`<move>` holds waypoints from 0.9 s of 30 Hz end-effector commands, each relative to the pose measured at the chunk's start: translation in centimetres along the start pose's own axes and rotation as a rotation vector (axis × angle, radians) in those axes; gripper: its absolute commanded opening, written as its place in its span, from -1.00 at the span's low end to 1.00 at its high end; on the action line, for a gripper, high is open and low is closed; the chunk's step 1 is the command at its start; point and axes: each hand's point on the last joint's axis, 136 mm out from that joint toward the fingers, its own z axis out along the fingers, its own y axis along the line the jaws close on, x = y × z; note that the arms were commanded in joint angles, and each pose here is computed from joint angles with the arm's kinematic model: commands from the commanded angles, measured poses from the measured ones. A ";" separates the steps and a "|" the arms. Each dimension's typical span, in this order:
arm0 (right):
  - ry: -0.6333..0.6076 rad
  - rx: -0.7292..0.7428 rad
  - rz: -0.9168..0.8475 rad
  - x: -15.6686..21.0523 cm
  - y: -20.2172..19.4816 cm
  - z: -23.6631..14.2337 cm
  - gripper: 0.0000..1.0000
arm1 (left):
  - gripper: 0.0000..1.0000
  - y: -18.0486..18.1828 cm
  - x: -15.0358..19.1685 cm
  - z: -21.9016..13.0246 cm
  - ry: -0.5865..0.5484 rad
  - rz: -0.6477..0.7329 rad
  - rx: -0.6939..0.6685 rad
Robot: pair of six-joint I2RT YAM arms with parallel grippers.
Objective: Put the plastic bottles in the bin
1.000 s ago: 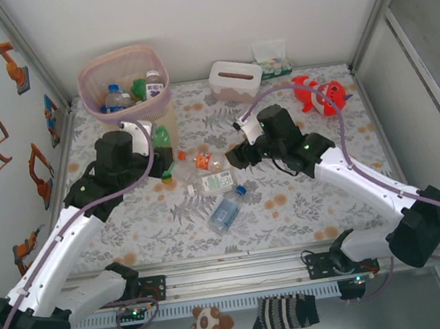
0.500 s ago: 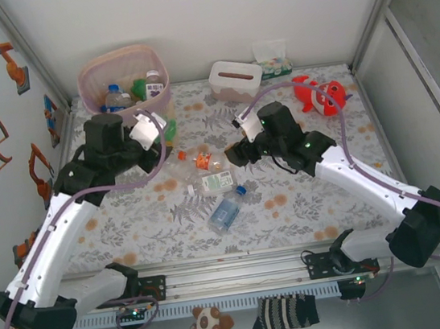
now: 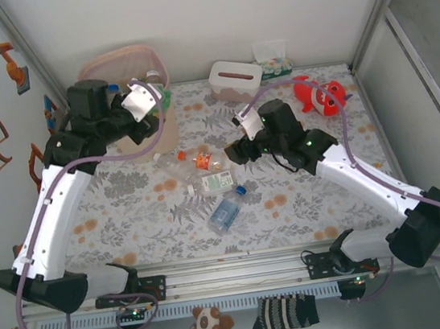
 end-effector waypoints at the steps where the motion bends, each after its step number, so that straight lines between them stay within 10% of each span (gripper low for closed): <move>1: -0.043 0.019 -0.034 -1.9 0.1 -1.2 0.47 | -0.31 1.1 -1.0 -0.1 -0.028 0.034 0.022; 27: -0.071 0.042 -0.051 -2.7 -0.1 -2.4 0.47 | -0.37 10.5 0.3 6.9 0.020 -0.181 0.060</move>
